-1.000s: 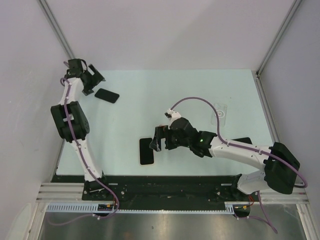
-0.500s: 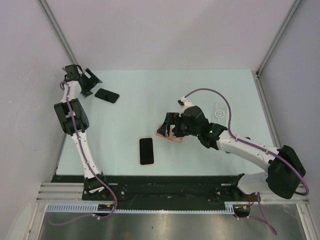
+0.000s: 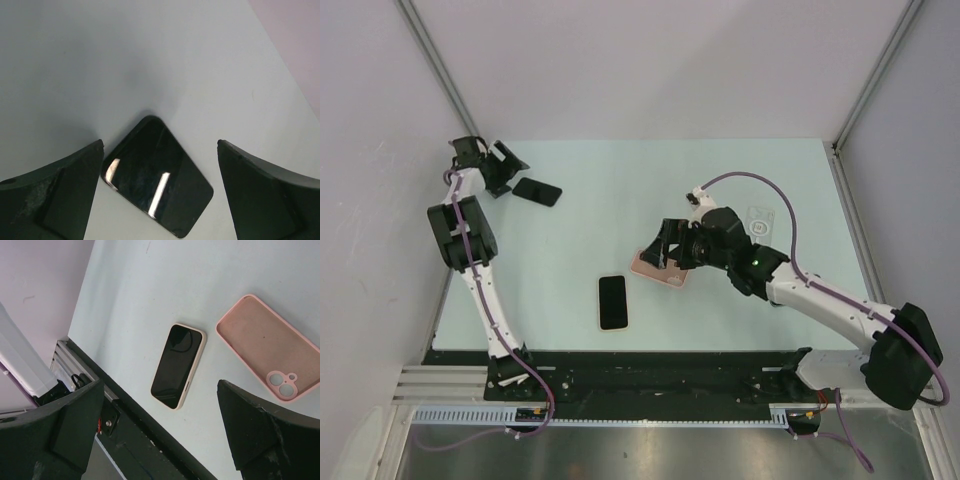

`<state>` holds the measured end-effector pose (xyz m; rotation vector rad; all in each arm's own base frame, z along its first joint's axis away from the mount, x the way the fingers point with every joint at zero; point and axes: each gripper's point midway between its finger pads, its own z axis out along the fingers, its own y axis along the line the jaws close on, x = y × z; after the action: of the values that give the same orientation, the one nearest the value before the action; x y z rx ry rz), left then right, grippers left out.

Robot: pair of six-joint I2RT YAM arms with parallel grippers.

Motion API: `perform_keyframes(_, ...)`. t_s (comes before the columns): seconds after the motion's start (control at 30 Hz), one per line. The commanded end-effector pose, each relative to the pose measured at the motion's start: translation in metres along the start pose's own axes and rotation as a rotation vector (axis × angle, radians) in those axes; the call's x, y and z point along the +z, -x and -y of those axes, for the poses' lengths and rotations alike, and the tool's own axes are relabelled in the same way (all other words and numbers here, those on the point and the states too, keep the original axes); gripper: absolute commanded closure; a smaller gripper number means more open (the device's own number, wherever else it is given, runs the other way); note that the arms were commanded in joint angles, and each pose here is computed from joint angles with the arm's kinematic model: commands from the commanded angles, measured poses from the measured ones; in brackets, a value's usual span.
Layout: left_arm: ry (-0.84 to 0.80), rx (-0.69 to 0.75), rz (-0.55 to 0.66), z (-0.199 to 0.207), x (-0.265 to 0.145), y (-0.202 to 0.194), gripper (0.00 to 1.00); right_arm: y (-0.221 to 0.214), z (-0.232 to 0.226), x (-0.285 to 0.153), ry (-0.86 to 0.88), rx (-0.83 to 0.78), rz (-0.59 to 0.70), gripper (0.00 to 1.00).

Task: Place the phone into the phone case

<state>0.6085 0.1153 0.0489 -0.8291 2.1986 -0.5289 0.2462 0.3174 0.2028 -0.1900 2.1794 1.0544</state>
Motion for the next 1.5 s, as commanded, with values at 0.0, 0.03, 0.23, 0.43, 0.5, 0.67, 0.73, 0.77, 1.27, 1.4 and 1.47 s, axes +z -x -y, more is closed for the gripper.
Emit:
perform_keyframes(0.0,-0.018,0.006,-0.032,0.017,-0.022,-0.016,0.01,0.008,-0.010,-0.021,0.021,-0.036,0.049,0.02)
perform_keyframes(0.03,-0.014,0.005,-0.031,0.016,-0.026,-0.017,0.02,0.008,-0.009,-0.024,0.018,-0.033,0.059,0.02)
perform_keyframes(0.23,-0.030,0.026,-0.050,0.029,-0.053,-0.049,0.03,0.008,-0.015,-0.046,0.036,-0.031,0.101,0.02)
perform_keyframes(0.43,-0.080,0.231,-0.059,0.078,-0.078,-0.107,0.02,0.002,-0.010,-0.051,0.031,-0.021,0.123,0.02)
perform_keyframes(0.5,-0.090,0.295,-0.047,0.095,-0.086,-0.116,0.01,-0.002,-0.008,-0.051,0.033,-0.014,0.118,0.02)
perform_keyframes(0.67,-0.099,0.298,0.046,0.109,-0.093,-0.085,0.00,-0.006,-0.011,-0.052,0.043,-0.022,0.105,0.02)
perform_keyframes(0.73,-0.095,0.301,0.043,0.109,-0.089,-0.077,0.00,-0.005,-0.010,-0.052,0.038,-0.026,0.109,0.02)
perform_keyframes(0.77,-0.095,0.302,0.055,0.112,-0.082,-0.066,0.00,-0.005,-0.010,-0.053,0.038,-0.028,0.111,0.02)
perform_keyframes(1.27,-0.101,0.251,-0.009,0.096,-0.001,-0.025,0.00,0.005,0.003,-0.052,0.001,-0.006,0.137,0.02)
perform_keyframes(1.4,-0.091,0.239,-0.012,0.094,0.001,-0.026,0.00,0.009,0.001,-0.052,0.021,-0.005,0.139,0.02)
perform_keyframes(1.47,-0.078,0.241,-0.020,0.091,0.002,-0.029,0.00,0.011,0.002,-0.053,0.022,-0.001,0.142,0.02)
